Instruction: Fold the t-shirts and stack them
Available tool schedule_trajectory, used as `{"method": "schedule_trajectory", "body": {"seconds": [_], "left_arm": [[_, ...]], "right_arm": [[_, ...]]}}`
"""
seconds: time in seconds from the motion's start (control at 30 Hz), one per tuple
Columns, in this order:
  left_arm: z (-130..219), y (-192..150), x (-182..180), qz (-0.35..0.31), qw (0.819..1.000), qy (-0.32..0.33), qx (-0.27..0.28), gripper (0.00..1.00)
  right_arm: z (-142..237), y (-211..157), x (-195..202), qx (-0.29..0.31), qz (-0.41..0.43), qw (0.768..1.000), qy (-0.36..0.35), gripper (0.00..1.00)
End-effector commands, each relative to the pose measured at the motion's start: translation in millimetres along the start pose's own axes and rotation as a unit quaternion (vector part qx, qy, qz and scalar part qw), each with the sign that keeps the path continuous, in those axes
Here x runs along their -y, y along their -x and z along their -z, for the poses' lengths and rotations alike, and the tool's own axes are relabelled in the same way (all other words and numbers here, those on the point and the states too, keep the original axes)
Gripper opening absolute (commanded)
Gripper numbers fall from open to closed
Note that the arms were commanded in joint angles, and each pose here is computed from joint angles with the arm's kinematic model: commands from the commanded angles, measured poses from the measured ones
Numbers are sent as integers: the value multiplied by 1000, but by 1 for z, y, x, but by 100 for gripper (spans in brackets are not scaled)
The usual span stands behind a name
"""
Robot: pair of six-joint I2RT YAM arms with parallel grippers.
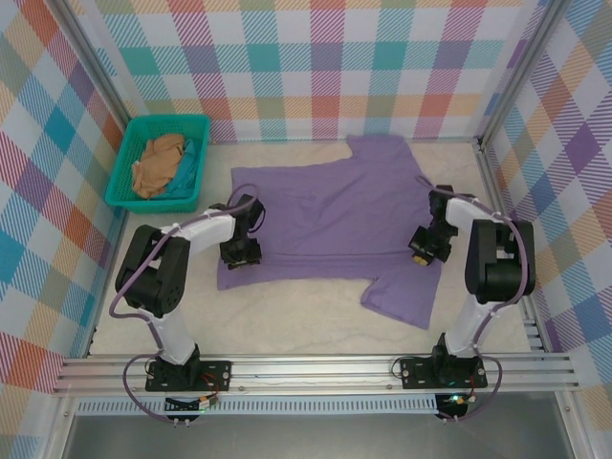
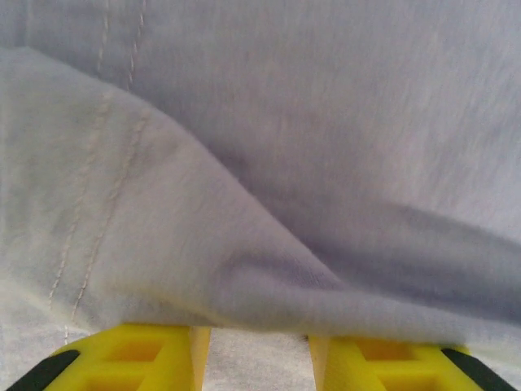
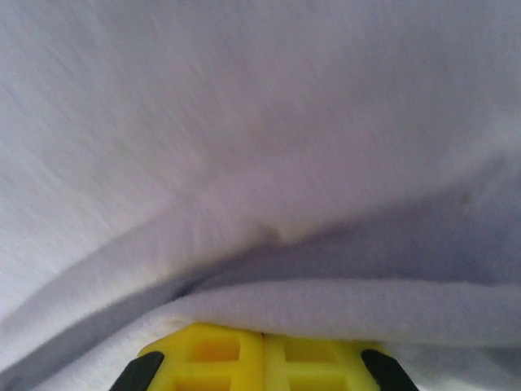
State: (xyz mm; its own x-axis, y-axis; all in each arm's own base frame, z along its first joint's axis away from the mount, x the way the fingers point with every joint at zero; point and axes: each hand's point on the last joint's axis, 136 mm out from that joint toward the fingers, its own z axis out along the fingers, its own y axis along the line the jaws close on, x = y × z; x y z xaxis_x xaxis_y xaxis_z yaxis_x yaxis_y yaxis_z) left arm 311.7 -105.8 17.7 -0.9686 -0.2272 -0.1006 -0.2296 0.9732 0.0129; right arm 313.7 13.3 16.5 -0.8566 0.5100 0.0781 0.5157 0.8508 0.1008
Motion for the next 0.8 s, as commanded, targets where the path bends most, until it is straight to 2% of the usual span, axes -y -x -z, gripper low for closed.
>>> {"method": "schedule_trajectory", "body": {"seconds": [0.0, 0.13, 0.27, 0.53, 0.63, 0.77], "left_arm": [[-12, 18, -14, -12, 999, 37, 11, 37], [-13, 32, -7, -16, 999, 32, 17, 36], [0, 41, 0, -16, 999, 16, 30, 36], [87, 68, 14, -32, 994, -32, 98, 39], [104, 87, 18, -36, 992, -28, 116, 39], [101, 120, 32, -26, 990, -43, 128, 39]], "right_arm": [[-4, 27, -1, 25, 8, 999, -26, 1], [-5, 42, -9, 32, 7, 999, -24, 0], [5, 43, -18, 35, 17, 999, -2, 0], [80, 41, -58, 69, 69, 990, 100, 5], [97, 60, -74, 79, 85, 987, 111, 5], [100, 101, -99, 91, 104, 983, 120, 4]]}}
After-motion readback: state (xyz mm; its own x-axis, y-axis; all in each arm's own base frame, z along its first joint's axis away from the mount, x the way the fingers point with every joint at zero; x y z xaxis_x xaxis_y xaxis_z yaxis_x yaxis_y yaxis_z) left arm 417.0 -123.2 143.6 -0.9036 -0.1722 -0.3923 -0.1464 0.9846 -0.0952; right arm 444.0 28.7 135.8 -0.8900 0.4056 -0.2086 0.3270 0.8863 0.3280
